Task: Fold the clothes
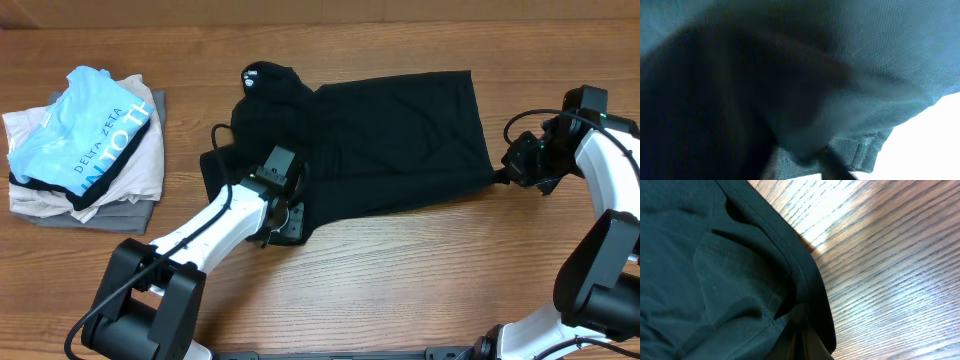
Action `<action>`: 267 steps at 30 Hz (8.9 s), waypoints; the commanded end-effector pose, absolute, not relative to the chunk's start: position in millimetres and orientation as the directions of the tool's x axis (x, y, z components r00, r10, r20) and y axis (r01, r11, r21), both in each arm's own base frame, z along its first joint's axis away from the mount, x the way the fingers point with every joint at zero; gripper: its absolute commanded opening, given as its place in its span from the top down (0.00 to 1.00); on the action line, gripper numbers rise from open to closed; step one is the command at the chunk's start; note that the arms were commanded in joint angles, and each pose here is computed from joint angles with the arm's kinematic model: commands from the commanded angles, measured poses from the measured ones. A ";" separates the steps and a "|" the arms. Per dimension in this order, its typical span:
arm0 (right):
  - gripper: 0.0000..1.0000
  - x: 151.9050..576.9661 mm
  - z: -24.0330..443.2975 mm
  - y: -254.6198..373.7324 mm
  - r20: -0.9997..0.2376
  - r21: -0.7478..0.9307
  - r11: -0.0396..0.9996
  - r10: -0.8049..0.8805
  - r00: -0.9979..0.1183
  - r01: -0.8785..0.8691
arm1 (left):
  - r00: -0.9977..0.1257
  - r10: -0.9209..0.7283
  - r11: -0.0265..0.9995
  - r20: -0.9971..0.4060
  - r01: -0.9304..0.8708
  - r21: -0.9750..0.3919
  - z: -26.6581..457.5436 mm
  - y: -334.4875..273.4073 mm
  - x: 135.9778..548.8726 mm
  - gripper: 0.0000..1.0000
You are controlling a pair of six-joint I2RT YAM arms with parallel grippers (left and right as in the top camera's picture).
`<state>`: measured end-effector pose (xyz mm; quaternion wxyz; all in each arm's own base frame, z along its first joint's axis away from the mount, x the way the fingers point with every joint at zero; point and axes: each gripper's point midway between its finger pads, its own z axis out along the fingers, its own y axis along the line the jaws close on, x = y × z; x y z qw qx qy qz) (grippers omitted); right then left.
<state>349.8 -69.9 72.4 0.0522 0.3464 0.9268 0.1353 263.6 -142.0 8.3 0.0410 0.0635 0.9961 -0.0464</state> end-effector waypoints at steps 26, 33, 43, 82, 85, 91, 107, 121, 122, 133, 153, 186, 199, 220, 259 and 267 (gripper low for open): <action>0.96 322.1 70.6 -122.2 -0.106 -0.025 0.640 0.763 -0.638 0.768 | -0.939 0.263 0.953 0.221 0.218 -0.209 116.1 -161.0 190.6 0.96; 0.96 310.1 72.1 -146.1 -0.148 -0.095 0.556 0.813 -0.564 0.826 | -0.919 0.351 0.925 0.178 0.312 -0.214 114.0 -185.4 182.6 0.94; 0.96 304.4 72.1 -154.7 -0.145 -0.096 0.519 0.837 -0.528 0.849 | -0.984 0.157 0.972 0.089 0.170 0.165 110.6 -124.3 214.8 0.32; 0.30 350.6 79.6 -71.4 0.017 0.323 0.680 0.692 -0.722 0.659 | -0.852 -0.479 0.859 -0.212 -0.504 0.086 28.4 77.8 357.5 0.96; 0.30 351.2 79.6 -68.9 0.016 0.323 0.685 0.686 -0.727 0.654 | -0.862 -0.468 0.883 -0.196 -0.465 -0.066 43.8 68.0 374.9 0.96; 0.30 351.4 79.6 -68.4 0.015 0.323 0.686 0.685 -0.728 0.652 | -0.947 -0.303 0.878 -0.109 -0.232 -0.420 61.2 -10.5 379.2 0.39; 0.29 351.6 79.6 -67.8 0.015 0.323 0.687 0.684 -0.729 0.651 | -0.964 -0.237 0.941 0.120 -0.258 -0.218 -28.1 -40.7 310.4 0.96; 0.30 355.8 80.5 -65.3 0.004 0.336 0.692 0.677 -0.736 0.639 | -0.910 -0.402 0.899 -0.101 -0.371 -0.233 43.9 64.0 390.3 0.92; 0.30 358.5 80.8 -63.7 -0.007 0.340 0.702 0.668 -0.744 0.626 | -0.913 -0.391 0.900 -0.115 -0.352 -0.258 49.7 61.0 396.2 0.86; 0.48 410.5 61.1 -14.0 -0.265 0.322 0.858 0.487 -0.832 0.400 | -0.951 -0.284 0.905 -0.125 -0.223 -0.363 86.0 31.3 406.9 0.52; 0.66 345.6 19.8 -8.3 0.006 0.179 0.858 0.489 -0.872 0.482 | -0.996 0.084 0.914 0.020 0.069 -0.399 91.6 -76.1 355.4 0.71; 0.61 277.2 17.4 9.5 0.203 0.306 0.668 0.650 -0.732 0.678 | -0.990 0.117 0.929 -0.080 0.137 -0.343 157.8 -75.2 324.5 0.62; 0.61 262.9 11.7 9.7 0.236 0.255 0.661 0.665 -0.708 0.706 | -0.989 0.124 0.928 -0.086 0.146 -0.341 157.1 -75.1 325.5 0.61; 0.96 257.8 97.2 -13.0 0.153 0.253 0.717 0.633 -0.759 0.649 | -0.982 0.152 0.924 -0.109 0.180 -0.337 156.9 -75.1 328.7 0.56; 0.53 315.3 81.7 -3.8 -0.042 0.491 0.707 0.602 -0.797 0.508 | -0.953 0.102 0.873 0.285 -0.052 -0.485 107.5 -95.5 235.0 0.62; 0.53 314.9 81.6 -3.7 -0.040 0.491 0.707 0.602 -0.797 0.509 | -0.936 -0.115 0.955 0.333 -0.196 -0.222 36.0 -59.2 218.8 0.53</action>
